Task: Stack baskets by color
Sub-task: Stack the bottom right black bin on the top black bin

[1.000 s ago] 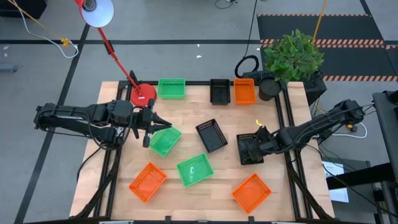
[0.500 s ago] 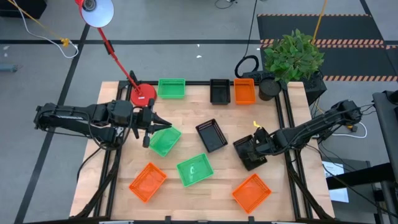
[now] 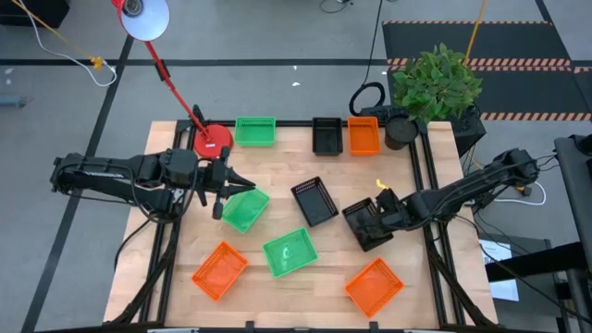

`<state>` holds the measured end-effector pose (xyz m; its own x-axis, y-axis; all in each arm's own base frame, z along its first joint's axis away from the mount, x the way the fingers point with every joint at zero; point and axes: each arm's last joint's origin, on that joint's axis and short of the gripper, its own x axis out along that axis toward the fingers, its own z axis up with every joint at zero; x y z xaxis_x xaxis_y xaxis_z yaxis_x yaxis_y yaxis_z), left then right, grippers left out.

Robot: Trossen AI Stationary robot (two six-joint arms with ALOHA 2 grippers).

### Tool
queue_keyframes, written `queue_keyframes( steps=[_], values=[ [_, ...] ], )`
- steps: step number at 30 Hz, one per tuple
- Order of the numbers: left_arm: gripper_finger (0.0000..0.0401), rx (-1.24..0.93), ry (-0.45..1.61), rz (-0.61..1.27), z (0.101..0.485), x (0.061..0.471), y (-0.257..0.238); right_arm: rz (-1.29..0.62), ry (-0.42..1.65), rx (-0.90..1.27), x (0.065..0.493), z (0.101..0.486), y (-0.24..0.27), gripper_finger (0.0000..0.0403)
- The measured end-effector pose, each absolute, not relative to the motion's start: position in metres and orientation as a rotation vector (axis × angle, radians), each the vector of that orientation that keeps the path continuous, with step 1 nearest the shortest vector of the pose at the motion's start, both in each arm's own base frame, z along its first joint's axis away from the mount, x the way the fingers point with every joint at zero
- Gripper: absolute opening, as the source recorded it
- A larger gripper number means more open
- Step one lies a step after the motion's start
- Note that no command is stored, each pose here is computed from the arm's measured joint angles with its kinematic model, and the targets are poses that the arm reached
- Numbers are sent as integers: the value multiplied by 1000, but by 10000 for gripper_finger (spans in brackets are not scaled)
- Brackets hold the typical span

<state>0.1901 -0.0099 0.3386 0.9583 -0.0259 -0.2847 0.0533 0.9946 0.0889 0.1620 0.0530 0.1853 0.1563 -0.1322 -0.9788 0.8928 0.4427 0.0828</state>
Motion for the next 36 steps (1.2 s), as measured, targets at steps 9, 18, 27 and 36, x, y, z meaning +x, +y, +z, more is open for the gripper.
queue_keyframes(
  steps=[9, 18, 27, 36],
  values=[
    [35, 107, 287, -41, 339, 190, -10, -803, 1053, 901, 156, 212, 49, 4],
    [35, 108, 287, -42, 339, 190, -10, -772, 959, 840, 159, 232, 40, 1],
    [35, 108, 287, -42, 339, 190, -10, -825, 998, 812, 157, 218, 31, 1],
    [35, 108, 287, -42, 339, 190, -10, -856, 1054, 863, 151, 196, 29, 19]
  ],
)
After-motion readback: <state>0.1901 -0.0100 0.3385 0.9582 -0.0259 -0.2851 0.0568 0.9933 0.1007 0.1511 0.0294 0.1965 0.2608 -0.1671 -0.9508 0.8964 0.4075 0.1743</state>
